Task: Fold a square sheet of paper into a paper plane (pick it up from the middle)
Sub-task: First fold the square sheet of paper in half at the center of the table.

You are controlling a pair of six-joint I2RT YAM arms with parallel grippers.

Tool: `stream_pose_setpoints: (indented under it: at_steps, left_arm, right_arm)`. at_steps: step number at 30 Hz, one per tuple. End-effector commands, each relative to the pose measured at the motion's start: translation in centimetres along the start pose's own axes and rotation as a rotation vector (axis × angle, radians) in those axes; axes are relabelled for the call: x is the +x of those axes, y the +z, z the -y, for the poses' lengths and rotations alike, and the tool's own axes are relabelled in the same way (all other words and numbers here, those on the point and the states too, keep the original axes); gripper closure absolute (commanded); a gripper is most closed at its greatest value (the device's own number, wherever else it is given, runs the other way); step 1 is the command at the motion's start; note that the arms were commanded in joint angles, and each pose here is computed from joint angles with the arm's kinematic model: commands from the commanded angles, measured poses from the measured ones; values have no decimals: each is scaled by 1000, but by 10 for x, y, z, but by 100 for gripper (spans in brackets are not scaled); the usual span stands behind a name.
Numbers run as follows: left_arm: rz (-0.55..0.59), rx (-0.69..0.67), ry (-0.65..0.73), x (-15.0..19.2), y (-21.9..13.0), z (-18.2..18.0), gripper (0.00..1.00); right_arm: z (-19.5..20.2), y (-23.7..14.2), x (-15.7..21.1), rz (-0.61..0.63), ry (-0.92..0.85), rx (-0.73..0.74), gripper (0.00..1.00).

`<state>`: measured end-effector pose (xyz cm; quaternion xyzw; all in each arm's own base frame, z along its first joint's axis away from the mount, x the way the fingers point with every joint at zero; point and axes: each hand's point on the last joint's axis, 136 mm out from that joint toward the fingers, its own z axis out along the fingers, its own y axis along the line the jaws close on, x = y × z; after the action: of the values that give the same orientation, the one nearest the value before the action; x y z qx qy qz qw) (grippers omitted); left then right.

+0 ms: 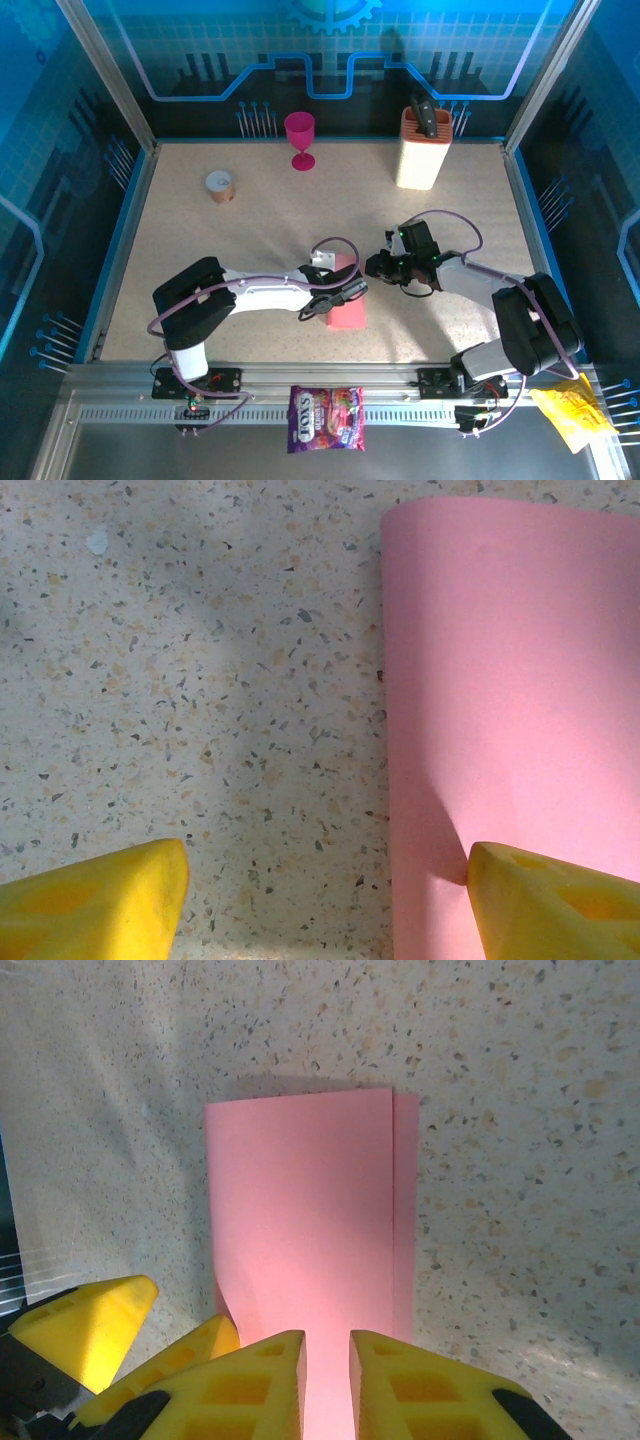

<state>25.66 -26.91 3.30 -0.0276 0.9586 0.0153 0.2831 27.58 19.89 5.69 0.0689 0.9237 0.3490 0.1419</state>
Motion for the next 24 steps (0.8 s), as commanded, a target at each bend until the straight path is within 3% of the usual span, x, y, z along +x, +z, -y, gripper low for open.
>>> stream_pose_setpoints:
  at_steps: [1, 10, 14, 19, 24]
  left_arm:
    - [-4, 7, 36, 2, -2, 1, 25]
    - [-12, 17, 35, 6, 0, 3, 25]
    - [-12, 15, 37, 7, 1, 3, 25]
    - [-14, 10, 39, 8, 2, 2, 25]
    - [-14, 6, 38, 9, 2, -1, 25]
  right_arm:
    - [-2, -2, 1, -7, -19, -28, 81]
    - [0, 2, 3, -23, -18, -32, 82]
    - [8, 2, 2, -6, 11, 3, 87]
    - [25, -6, -5, 60, 75, 58, 99]
    - [47, -27, -14, 163, 167, 115, 100]
